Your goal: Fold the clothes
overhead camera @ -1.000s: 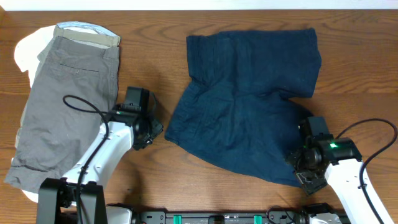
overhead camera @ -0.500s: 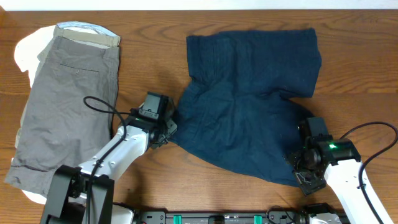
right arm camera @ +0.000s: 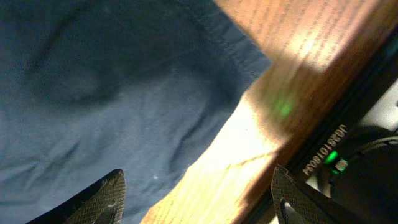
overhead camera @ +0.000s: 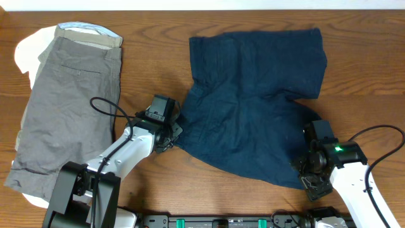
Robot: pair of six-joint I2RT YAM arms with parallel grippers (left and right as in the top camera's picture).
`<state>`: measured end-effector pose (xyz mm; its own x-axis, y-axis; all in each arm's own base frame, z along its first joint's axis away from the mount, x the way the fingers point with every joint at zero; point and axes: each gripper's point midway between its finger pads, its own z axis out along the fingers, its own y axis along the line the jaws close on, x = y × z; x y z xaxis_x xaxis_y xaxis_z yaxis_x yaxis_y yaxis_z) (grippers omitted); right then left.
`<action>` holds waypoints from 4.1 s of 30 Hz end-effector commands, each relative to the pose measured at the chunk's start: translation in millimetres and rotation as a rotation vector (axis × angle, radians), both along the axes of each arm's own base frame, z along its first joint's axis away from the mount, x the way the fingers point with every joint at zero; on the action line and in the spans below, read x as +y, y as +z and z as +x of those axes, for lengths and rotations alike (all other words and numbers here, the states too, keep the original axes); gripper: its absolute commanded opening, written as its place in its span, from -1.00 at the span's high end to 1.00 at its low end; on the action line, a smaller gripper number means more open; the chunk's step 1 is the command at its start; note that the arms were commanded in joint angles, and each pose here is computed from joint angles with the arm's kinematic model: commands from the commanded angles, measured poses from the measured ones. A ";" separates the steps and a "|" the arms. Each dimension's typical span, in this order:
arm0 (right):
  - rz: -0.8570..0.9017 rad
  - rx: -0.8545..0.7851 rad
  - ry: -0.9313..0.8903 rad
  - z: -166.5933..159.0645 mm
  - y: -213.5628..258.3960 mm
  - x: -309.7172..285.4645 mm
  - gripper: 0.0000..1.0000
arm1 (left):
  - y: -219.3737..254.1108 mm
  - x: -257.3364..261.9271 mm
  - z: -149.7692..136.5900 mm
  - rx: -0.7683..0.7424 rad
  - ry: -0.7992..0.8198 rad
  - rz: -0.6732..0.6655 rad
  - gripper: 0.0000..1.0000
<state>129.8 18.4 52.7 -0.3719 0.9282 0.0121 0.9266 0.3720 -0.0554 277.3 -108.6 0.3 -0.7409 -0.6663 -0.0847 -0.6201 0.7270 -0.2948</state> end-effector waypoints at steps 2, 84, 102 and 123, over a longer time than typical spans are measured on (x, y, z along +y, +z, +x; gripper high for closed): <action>-0.030 0.023 0.006 -7.3 -1.0 -3.5 -0.41 | 0.3 0.3 -0.1 -0.008 -0.039 0.012 0.88; -0.034 -0.457 0.684 68.5 194.2 16.1 0.98 | 225.0 49.5 -67.8 -0.665 -0.225 0.069 0.88; -0.162 -0.591 0.749 145.0 206.7 15.2 0.98 | 226.5 73.0 -54.2 -0.589 -0.153 0.211 0.88; -0.201 -0.658 0.793 315.4 108.8 42.8 0.98 | 153.9 60.6 114.2 -0.600 -0.060 0.358 0.88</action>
